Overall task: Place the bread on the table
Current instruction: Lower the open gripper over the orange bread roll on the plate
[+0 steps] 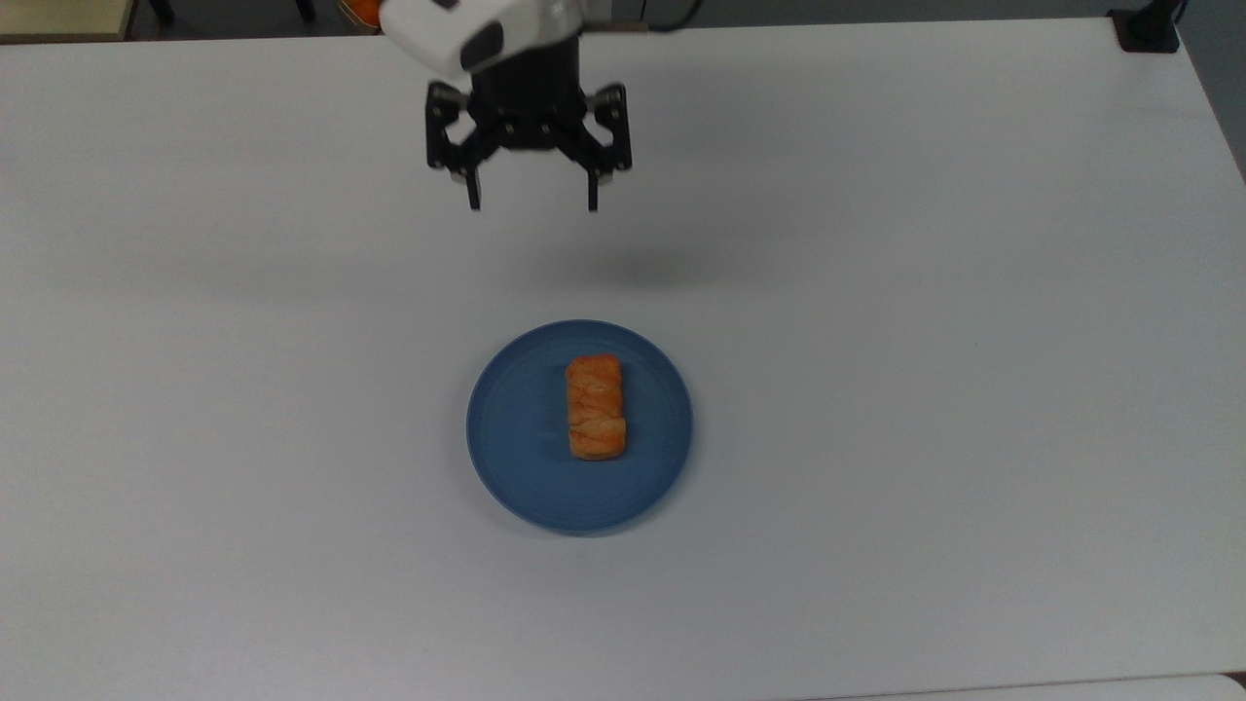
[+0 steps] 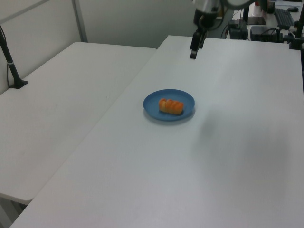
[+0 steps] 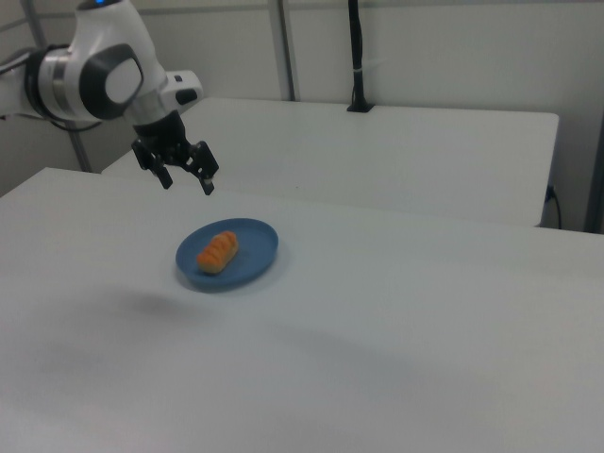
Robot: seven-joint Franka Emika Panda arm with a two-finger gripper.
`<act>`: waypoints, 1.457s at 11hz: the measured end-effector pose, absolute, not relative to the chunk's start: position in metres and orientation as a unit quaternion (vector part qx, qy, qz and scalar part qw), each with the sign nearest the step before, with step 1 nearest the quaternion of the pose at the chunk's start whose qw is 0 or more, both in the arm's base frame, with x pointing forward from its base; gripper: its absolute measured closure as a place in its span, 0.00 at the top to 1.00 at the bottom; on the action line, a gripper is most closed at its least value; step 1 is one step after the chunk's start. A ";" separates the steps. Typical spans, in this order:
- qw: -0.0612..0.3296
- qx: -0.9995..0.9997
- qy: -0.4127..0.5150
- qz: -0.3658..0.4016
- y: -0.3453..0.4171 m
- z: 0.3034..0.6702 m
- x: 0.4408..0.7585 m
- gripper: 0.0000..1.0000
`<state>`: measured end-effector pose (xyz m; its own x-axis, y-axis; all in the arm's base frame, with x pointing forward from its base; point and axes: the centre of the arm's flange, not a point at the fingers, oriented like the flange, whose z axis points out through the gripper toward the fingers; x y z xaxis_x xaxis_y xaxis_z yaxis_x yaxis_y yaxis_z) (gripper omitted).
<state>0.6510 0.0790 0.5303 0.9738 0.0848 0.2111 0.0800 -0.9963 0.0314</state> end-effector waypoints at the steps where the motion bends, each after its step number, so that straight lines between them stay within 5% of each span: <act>1: 0.010 0.993 0.041 0.113 0.088 0.510 0.662 1.00; 8: 0.001 0.990 0.017 0.141 0.126 0.399 0.703 1.00; 16: 0.002 0.990 0.020 0.142 0.129 0.321 0.717 1.00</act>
